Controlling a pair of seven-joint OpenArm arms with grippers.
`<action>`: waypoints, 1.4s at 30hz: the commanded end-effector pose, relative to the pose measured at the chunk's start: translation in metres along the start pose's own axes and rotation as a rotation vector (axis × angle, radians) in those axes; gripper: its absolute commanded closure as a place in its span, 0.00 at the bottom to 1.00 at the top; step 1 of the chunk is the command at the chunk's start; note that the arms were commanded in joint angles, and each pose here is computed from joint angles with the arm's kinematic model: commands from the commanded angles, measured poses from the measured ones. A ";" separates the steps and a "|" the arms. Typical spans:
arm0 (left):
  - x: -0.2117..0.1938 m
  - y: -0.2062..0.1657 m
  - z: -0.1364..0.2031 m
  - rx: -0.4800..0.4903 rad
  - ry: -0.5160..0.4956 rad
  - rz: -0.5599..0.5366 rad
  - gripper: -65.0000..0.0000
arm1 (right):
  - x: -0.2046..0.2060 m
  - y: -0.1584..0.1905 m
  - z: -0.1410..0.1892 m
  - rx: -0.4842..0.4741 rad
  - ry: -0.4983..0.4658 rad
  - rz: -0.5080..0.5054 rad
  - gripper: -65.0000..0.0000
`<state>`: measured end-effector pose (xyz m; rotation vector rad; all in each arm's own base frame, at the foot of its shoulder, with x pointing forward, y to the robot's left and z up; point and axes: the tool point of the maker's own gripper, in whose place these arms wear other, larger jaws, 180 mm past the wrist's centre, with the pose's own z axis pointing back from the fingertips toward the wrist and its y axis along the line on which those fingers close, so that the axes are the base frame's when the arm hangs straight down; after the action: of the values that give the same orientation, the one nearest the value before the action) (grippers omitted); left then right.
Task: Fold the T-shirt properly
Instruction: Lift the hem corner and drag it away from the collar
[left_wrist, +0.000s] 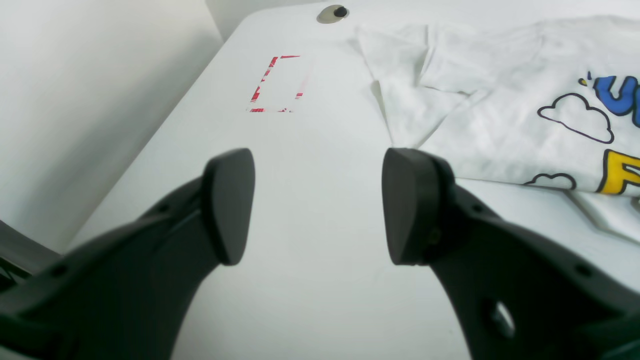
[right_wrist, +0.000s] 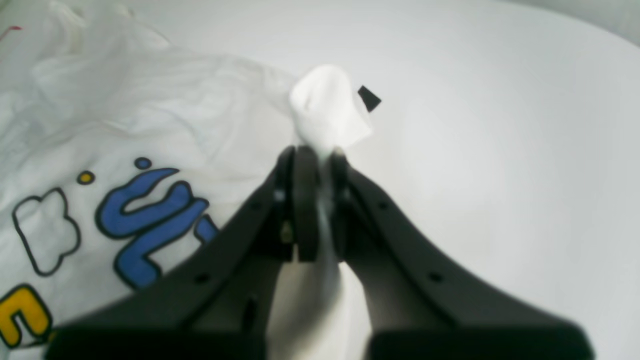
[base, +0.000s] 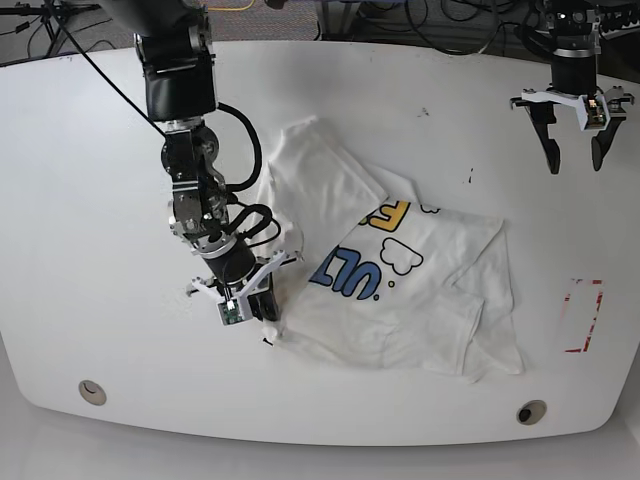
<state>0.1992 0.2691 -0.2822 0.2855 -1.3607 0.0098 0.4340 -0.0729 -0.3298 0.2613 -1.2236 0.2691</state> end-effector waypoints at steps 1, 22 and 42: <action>0.012 0.002 0.001 0.003 -0.047 -0.003 0.43 | 0.033 0.006 0.010 0.017 -0.105 0.019 0.99; 0.005 -0.007 -0.002 -0.016 -0.020 0.020 0.43 | 0.034 -0.020 0.101 -0.129 -0.174 0.002 1.00; 0.011 -0.081 0.002 -0.224 0.009 0.082 0.43 | 0.122 -0.014 0.102 -0.103 -0.373 0.103 1.00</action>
<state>0.2106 0.1878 -0.2987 0.0356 -1.3033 -0.0710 0.3859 -0.1211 -0.2106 0.1371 -1.5240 0.2318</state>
